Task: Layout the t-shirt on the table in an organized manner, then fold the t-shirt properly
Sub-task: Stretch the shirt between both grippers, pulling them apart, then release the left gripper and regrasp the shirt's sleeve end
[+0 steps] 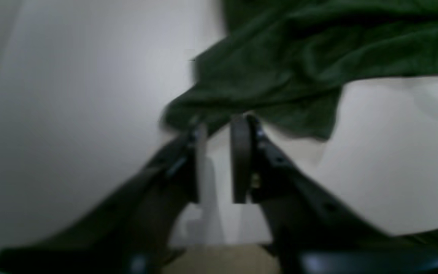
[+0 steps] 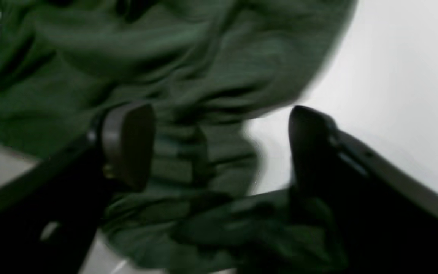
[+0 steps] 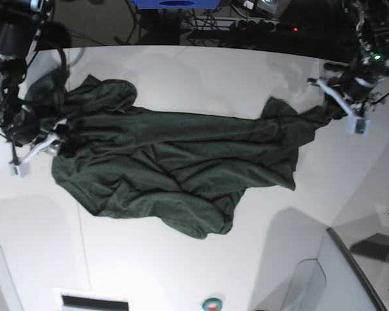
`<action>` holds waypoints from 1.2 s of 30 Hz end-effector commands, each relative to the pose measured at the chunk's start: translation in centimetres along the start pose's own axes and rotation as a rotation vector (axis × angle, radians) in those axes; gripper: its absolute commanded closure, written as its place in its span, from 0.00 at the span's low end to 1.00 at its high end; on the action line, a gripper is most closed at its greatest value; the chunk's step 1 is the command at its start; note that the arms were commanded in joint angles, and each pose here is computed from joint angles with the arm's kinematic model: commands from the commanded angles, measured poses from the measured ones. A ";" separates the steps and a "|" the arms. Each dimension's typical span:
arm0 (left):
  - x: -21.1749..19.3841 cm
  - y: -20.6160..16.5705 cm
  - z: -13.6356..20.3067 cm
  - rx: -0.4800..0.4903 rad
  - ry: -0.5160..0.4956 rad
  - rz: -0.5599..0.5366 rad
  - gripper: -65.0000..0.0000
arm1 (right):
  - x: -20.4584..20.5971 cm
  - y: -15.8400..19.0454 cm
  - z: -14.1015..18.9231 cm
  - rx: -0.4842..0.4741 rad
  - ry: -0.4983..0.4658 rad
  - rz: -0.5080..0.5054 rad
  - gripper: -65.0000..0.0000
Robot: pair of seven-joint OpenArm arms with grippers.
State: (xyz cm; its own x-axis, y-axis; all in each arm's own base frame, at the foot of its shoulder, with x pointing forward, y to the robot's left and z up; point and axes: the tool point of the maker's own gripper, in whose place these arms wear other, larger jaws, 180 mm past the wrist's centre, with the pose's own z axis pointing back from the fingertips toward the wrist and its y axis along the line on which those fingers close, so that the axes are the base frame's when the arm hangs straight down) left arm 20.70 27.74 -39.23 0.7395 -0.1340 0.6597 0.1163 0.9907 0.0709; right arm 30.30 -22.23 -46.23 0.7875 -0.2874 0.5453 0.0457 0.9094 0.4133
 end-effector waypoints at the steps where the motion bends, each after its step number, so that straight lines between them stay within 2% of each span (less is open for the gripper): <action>1: 0.3 0.5 0.9 -0.002 -0.028 -0.004 0.76 | 1.9 -0.1 0.1 0.013 -0.046 0.003 0.33; 6: -2.4 0.8 2.6 -0.045 0.013 -0.025 0.75 | 1.5 -0.1 -1.2 0.032 -0.016 -0.048 0.34; 13: -7.2 2.2 3.2 -0.015 0.083 0.108 0.74 | 1.6 1.2 -1.9 0.059 -0.022 -0.057 0.34; 18: -8.7 1.8 2.8 -0.027 0.110 0.150 0.74 | 1.8 1.2 -1.9 0.060 -0.025 -0.059 0.36; 20: -8.6 1.3 2.5 -0.034 0.105 0.158 0.74 | 1.9 1.4 -2.0 0.064 -0.026 -0.061 0.47; 22: -8.1 0.8 2.2 -0.038 0.085 0.172 0.74 | 2.1 1.5 -2.3 0.070 -0.024 -0.066 0.68; 24: -7.5 0.5 1.7 -0.043 0.067 0.186 0.74 | 1.9 1.5 -2.4 0.071 -0.014 -0.073 0.95; 25: -7.4 0.5 1.6 -0.042 0.065 0.185 0.74 | 1.9 1.5 -2.4 0.071 -0.013 -0.071 1.00; 27: -7.0 0.4 1.4 -0.046 0.054 0.191 0.74 | 1.9 1.3 -2.2 0.067 -0.014 -0.067 0.96; 30: -6.0 0.0 0.7 -0.049 0.027 0.201 0.74 | 2.1 0.6 -1.8 0.054 -0.015 -0.060 1.00; 36: -6.0 0.3 -1.5 -0.066 0.021 0.277 0.74 | 1.6 0.5 -1.4 0.073 -0.004 -0.023 1.00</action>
State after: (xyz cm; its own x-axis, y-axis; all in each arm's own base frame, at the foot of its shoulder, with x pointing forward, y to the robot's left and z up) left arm 17.14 28.17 -44.94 0.7764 0.1513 0.6118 -0.0578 0.9838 -0.1699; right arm 31.24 -21.16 -47.61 0.8118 -0.3142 0.4922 0.0468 0.8752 0.4815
